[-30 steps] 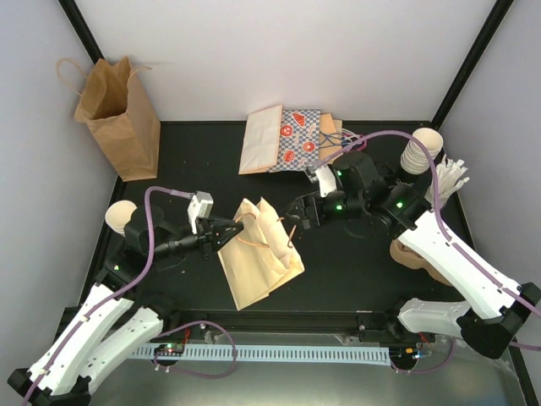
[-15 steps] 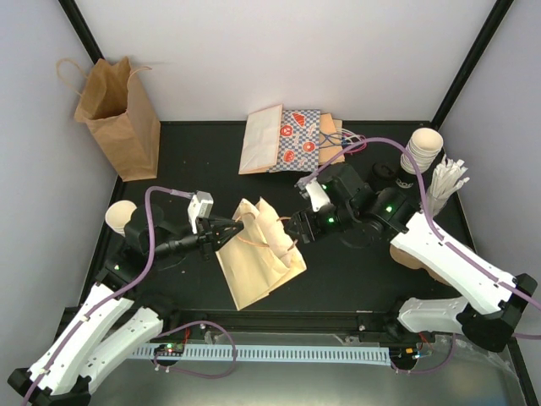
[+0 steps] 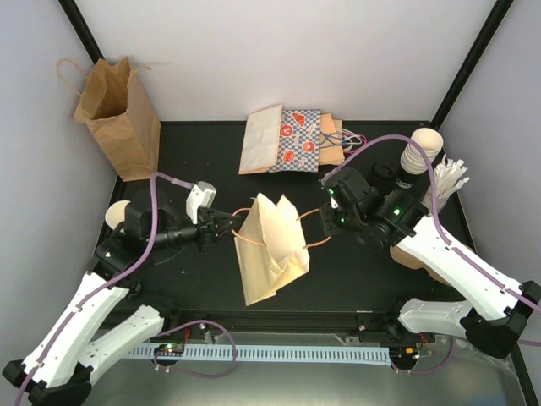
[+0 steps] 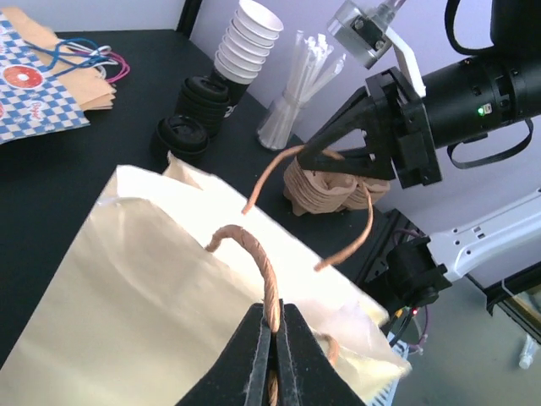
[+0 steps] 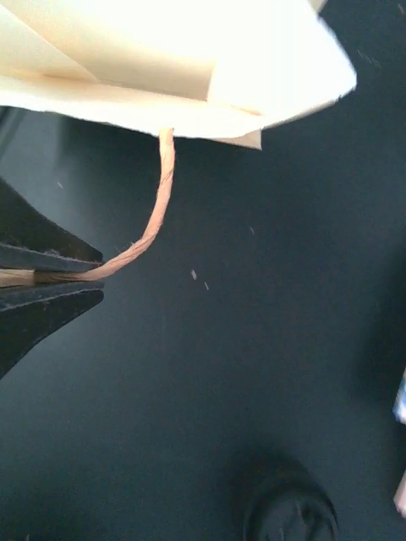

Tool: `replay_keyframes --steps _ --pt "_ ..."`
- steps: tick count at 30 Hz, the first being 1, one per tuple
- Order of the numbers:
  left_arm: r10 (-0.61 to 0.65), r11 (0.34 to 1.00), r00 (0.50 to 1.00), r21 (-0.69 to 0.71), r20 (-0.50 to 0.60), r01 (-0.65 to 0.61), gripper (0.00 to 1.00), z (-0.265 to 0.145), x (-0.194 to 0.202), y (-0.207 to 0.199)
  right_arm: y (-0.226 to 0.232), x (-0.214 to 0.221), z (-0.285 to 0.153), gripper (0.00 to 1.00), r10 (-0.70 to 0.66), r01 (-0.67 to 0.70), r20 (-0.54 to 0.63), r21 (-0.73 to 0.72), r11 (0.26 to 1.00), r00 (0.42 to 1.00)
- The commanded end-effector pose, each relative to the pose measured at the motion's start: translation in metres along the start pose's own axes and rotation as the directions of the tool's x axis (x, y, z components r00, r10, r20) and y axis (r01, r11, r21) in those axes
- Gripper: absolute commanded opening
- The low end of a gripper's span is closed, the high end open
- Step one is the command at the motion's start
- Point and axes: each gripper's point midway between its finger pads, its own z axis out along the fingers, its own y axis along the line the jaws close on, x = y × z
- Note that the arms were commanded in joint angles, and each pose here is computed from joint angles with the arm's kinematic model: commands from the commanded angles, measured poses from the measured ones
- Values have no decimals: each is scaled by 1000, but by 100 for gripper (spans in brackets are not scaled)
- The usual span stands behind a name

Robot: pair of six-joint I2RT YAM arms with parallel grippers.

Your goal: Pack the takeout coffee

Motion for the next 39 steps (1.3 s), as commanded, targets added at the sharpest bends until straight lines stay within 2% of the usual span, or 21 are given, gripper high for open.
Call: replay_keyframes --steps 1,9,14,17,19,24,27,32,36,38,39 --pt "-26 996 999 -83 -25 24 2 -23 -7 -5 -44 -27 -22 7 42 -71 145 205 976 989" --pt "-84 962 995 -266 -52 67 1 -59 -13 0 -74 -31 -29 7 50 -109 176 343 933 983" --pt "-61 899 998 -435 -35 40 1 -80 -20 20 -86 -28 -31 9 42 -113 178 408 906 983" --pt "-41 868 998 -496 -49 11 2 -86 -24 29 -81 -21 -23 10 42 -97 149 383 919 988" --pt "-36 886 997 -463 -72 -2 1 -79 -25 25 -71 -17 -12 11 36 -75 123 324 943 992" --pt "-42 985 996 -173 -82 28 1 -37 -25 -8 -27 2 24 15 37 -40 57 61 997 998" --pt "-79 996 994 -53 -79 75 1 -18 -25 -17 -9 15 44 16 50 -49 19 -47 998 999" --pt "-115 992 988 42 -100 119 2 4 -25 -19 -2 30 64 18 40 -43 -33 -89 995 999" --pt "-132 984 983 102 -126 145 2 14 -22 -22 0 24 55 27 5 -6 -8 -104 995 1000" --pt "-139 982 981 108 -134 154 2 18 -19 -20 6 17 44 37 -17 20 25 -137 990 1000" --pt "-142 982 981 109 -134 157 2 19 -18 -19 10 12 36 46 -25 32 47 -158 987 999"
